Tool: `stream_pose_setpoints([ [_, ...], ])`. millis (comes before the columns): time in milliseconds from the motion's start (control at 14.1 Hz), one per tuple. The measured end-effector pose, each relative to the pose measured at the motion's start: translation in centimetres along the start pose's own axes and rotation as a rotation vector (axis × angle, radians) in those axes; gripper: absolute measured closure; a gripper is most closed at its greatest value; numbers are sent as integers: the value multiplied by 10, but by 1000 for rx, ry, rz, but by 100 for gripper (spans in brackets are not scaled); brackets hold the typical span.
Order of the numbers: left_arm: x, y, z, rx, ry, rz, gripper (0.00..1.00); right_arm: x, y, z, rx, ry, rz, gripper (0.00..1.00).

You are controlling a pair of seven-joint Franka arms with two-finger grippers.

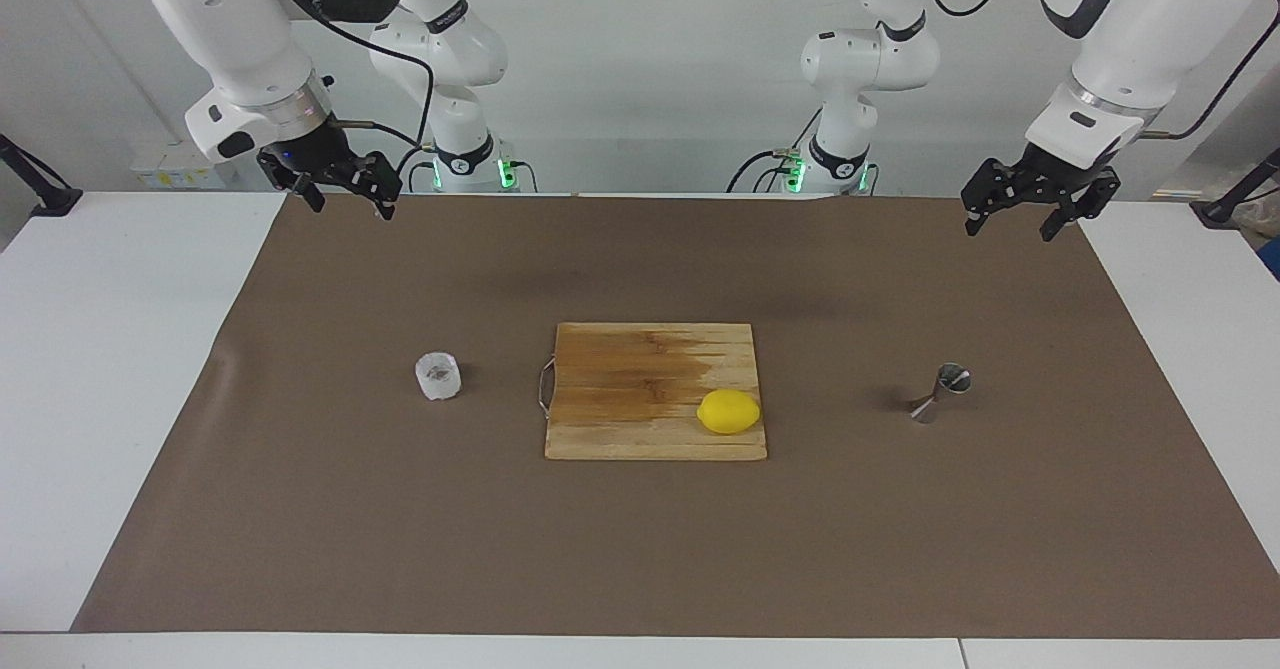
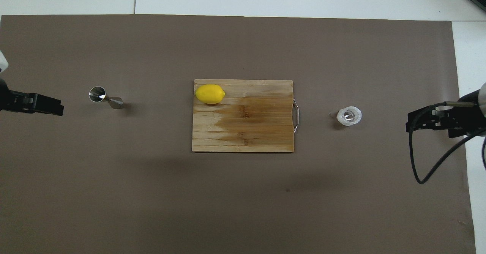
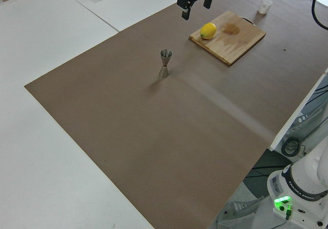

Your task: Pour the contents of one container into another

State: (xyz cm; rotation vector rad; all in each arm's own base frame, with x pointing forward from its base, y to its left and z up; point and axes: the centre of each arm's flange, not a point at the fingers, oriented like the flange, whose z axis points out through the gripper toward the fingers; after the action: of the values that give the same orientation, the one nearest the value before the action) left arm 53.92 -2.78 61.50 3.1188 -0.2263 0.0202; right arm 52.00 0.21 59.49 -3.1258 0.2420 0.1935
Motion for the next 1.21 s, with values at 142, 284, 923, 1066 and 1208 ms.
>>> stream_pose_setpoints([
  [142,0,0,0,0,1,-26,0,0,0,0,0,0,0,0],
  [284,2,-1,0,0,12,-82,0,0,0,0,0,0,0,0],
  [923,54,-51,67,-144,-110,-689,0,0,0,0,0,0,0,0],
  [1066,75,-74,82,-238,-137,-893,0,0,0,0,0,0,0,0],
  [1208,86,-97,97,-311,-168,-1088,0,0,0,0,0,0,0,0],
])
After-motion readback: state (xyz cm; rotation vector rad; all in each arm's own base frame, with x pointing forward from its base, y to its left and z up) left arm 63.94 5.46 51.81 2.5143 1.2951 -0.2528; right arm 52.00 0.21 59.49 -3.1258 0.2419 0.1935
